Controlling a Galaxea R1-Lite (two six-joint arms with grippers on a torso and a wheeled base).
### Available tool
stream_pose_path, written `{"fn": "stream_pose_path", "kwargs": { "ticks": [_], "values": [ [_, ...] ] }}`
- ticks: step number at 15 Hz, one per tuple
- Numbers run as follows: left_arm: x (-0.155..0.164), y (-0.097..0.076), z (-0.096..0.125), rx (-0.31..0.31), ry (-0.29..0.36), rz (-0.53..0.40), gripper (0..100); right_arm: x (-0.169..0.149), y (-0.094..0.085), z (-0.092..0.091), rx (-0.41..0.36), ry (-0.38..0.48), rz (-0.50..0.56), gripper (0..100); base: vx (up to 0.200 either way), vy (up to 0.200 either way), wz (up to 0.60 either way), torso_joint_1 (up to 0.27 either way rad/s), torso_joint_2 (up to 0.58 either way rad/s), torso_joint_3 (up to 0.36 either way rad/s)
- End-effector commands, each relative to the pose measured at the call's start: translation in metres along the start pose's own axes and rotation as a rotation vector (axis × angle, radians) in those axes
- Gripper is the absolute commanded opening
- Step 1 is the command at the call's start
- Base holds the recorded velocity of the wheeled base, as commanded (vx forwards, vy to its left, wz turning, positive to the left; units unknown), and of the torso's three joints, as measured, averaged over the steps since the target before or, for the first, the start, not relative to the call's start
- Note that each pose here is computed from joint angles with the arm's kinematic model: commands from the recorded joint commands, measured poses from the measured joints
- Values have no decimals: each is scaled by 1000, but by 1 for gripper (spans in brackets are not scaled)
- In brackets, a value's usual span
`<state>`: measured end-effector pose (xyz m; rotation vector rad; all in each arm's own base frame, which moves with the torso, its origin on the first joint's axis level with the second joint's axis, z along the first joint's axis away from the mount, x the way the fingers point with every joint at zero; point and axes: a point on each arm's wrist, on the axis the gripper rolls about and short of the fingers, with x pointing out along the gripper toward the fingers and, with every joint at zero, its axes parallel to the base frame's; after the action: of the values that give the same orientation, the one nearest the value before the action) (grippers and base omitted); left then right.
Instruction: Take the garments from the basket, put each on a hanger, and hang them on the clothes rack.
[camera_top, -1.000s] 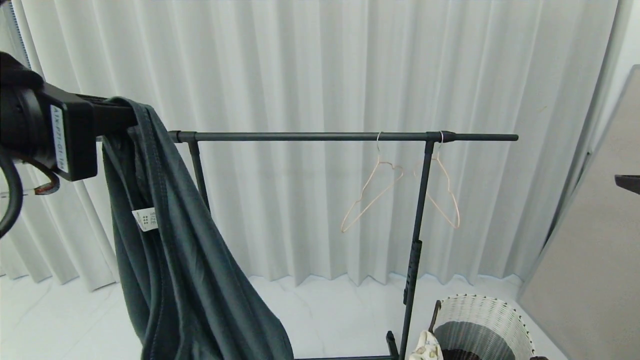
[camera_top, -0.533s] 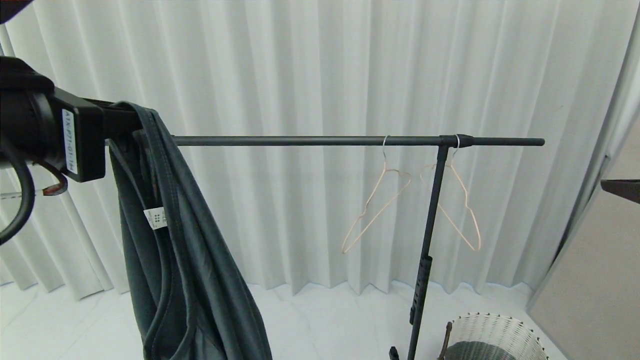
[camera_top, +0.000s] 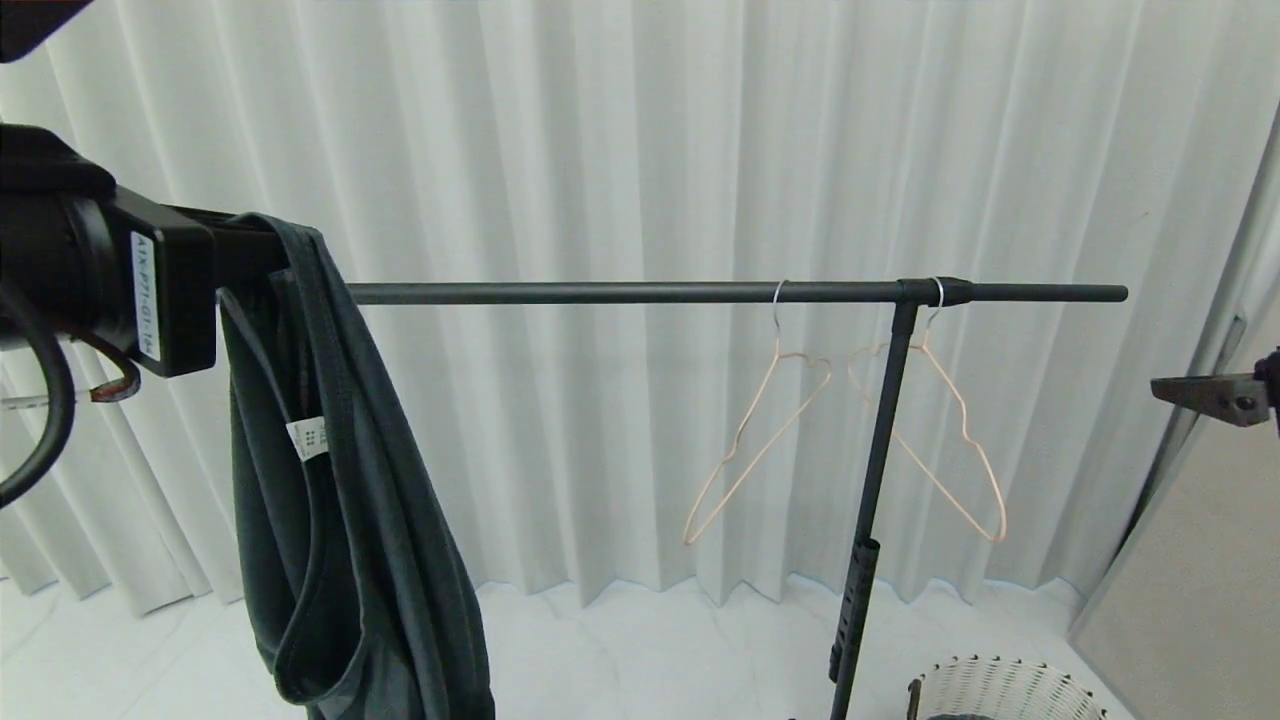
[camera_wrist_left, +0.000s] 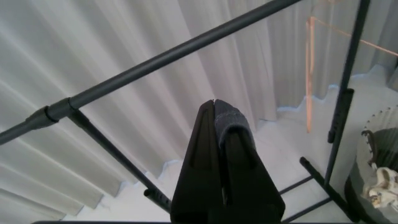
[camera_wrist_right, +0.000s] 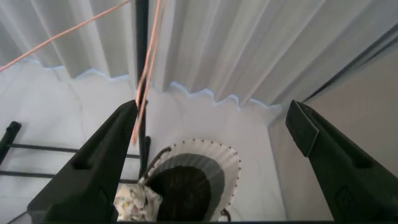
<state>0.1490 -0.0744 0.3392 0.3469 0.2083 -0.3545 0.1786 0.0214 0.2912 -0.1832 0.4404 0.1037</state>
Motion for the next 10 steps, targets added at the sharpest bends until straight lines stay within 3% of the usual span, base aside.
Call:
{"fn": "stream_pose_path", "kwargs": {
  "ticks": [1,5,10],
  "values": [
    [2,-1,-3,2,13,0,0,36,3,0,1,48,11,100,0,0,0,0,0,0],
    [7,-4,-12,10,53,-11,0,121,28,-4,33,95,72,100,0,0,0,0,0,0],
    [12,-7,-20,18,88,-19,0,195,43,-6,142,169,75,100,0,0,0,0,0,0]
  ]
}}
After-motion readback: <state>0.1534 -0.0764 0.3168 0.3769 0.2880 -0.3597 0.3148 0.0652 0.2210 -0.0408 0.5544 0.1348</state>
